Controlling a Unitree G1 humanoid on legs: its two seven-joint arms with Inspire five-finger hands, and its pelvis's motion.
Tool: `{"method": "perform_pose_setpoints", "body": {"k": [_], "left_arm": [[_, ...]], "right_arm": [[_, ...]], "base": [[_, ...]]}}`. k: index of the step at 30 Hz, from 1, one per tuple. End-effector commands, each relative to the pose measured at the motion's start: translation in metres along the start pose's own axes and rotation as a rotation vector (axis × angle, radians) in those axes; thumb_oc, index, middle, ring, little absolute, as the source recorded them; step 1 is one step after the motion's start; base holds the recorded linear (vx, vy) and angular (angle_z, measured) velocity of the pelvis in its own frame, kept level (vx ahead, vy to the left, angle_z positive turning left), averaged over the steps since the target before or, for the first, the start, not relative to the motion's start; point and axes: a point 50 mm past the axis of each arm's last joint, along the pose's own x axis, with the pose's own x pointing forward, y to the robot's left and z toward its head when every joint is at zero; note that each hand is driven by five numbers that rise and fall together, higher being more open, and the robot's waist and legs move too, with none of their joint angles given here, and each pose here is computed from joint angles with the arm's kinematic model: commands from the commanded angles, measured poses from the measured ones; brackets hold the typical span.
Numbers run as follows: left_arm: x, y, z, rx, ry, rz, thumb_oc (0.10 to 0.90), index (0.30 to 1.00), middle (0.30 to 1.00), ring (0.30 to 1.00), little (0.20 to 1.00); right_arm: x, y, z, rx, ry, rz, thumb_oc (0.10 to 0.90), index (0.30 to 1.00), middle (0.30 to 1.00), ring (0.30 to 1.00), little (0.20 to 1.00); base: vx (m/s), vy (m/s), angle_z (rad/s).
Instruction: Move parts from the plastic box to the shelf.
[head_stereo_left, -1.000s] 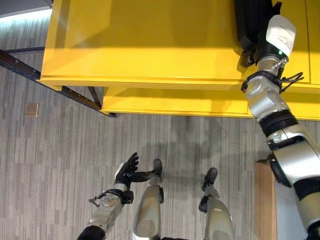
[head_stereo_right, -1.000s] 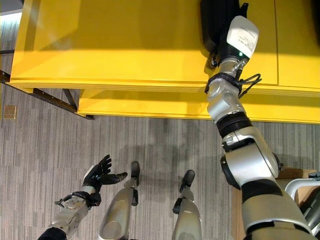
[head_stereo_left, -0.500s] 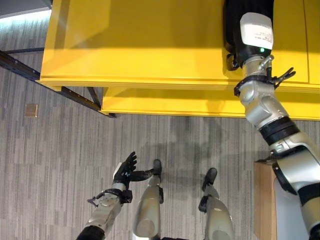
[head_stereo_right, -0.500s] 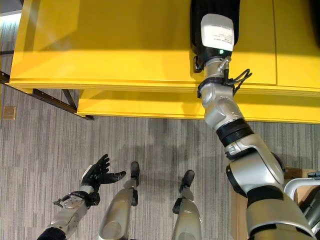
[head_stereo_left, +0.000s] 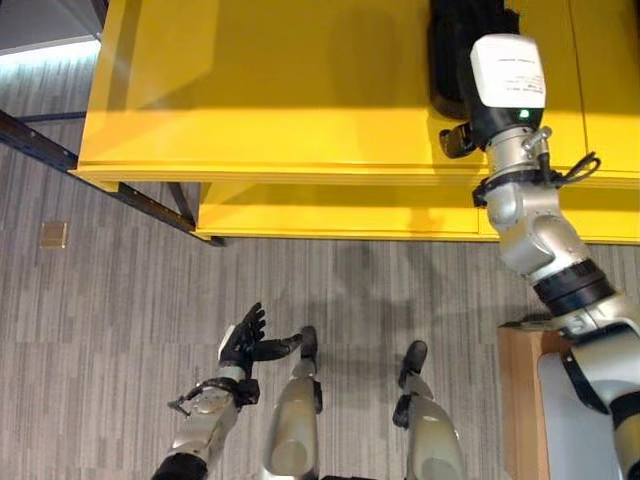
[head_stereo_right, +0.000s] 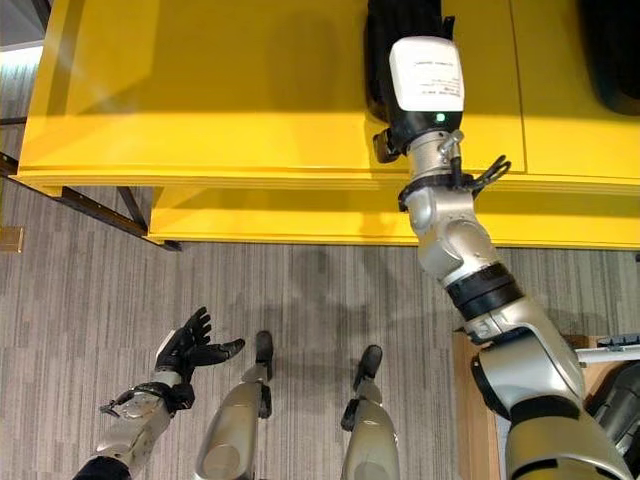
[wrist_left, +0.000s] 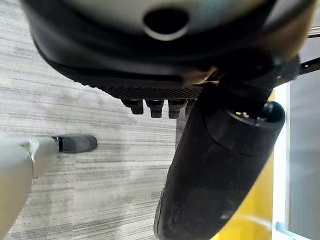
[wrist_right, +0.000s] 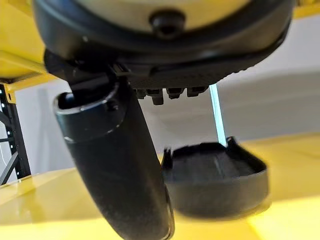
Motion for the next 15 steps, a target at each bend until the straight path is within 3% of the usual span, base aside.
{"method": "perform_pose_setpoints", "body": {"k": [1,8,15], "left_arm": [[-0.011,0.005,-0.017,0.036,0.023,0.011,0.900,1.000,1.000,1.000,1.000],[-0.017,0.010,-0.030,0.034,0.071,0.030,0.900,1.000,1.000,1.000,1.000],[-0.027,0.008,-0.051,0.021,0.144,0.033,0.900,1.000,1.000,1.000,1.000]], "right_arm": [[0.009,-0.051,-0.002,-0.084,-0.065,-0.243,0.900,1.000,1.000,1.000,1.000],[-0.016,-0.050,-0.004,-0.082,-0.098,-0.255,0.900,1.000,1.000,1.000,1.000],[-0.058,-0.024,-0.006,-0.006,-0.089,-0.146,0.900,1.000,1.000,1.000,1.000]], "base": [[0.02,-0.005,-0.04],[0.03,-0.007,-0.10],[0.06,-0.009,-0.08]]}}
